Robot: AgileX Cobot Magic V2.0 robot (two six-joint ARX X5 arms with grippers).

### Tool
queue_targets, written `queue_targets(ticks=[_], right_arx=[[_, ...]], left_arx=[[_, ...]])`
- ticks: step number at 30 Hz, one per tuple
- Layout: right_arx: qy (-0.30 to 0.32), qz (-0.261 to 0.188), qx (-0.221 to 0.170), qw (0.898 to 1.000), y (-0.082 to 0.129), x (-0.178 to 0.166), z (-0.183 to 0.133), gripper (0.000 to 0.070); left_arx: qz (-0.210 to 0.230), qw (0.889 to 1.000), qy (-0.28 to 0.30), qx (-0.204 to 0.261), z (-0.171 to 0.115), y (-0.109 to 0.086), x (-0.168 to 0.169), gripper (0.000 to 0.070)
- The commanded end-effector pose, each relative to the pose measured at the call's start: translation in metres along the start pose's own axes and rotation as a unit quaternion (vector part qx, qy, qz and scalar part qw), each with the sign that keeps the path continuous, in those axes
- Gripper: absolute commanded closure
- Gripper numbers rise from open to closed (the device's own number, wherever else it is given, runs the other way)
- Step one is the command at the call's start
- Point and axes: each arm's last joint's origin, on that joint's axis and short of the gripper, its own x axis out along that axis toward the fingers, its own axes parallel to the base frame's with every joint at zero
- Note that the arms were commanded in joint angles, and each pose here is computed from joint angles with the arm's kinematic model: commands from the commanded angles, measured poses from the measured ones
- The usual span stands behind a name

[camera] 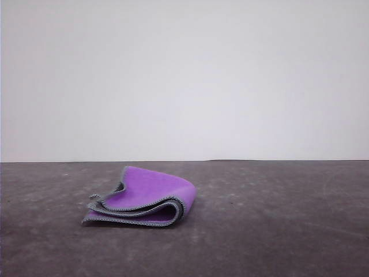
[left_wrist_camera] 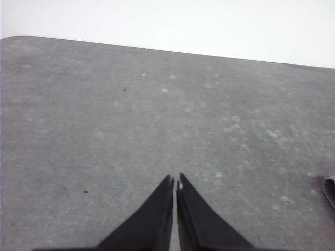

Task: Fold clothes

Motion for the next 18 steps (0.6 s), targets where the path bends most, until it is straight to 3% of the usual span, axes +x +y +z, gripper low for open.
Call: queue_targets(ticks=[1, 18], right_arx=[[-0.006, -0.002, 0.002, 1.000, -0.0002, 0.0002, 0.0004, 0.0685], [-0.006, -0.002, 0.002, 1.000, -0.0002, 0.0002, 0.0004, 0.0685]], left_arx=[[0.003, 1.000, 0.011, 0.005, -0.0068, 0.0008, 0.0019, 0.0700], [0.003, 1.000, 0.011, 0.005, -0.0068, 0.0008, 0.0019, 0.0700]])
